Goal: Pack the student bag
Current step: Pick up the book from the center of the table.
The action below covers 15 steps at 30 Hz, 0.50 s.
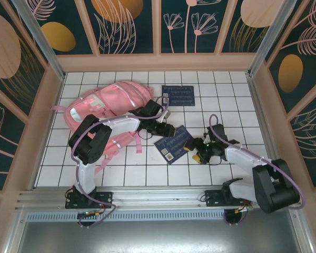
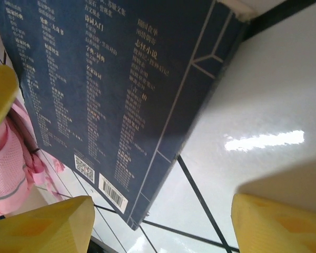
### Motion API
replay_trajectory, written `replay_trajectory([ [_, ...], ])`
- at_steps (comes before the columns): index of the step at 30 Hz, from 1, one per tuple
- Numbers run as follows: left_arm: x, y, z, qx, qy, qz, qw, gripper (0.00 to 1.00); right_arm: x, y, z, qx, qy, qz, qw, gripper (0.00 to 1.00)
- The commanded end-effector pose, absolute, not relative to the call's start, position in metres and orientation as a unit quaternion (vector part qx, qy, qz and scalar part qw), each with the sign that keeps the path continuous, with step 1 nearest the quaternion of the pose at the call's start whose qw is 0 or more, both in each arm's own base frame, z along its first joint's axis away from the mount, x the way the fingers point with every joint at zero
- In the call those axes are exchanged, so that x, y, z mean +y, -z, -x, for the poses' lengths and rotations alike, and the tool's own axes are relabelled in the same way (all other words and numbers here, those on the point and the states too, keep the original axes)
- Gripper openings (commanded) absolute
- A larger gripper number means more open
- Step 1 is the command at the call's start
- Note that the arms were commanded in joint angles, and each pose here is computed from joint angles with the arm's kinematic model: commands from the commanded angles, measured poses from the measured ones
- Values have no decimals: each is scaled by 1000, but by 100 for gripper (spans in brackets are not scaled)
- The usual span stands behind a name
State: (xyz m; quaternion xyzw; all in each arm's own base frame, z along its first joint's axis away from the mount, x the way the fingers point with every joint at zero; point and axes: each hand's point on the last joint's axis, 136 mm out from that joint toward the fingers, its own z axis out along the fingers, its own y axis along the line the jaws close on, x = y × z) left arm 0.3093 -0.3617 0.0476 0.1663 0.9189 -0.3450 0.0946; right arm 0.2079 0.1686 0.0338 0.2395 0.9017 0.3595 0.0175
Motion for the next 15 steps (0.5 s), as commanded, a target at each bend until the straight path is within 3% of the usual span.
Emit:
replay_trajectory([
  [1,-367,-48,-297,911,366,-176,67,63,180,-41,-228,891,-387,-236,19,70],
  [15,-377,-51,-263,878,452,-158,0,63,199,-53,-280,894,-398,-199,45,69],
])
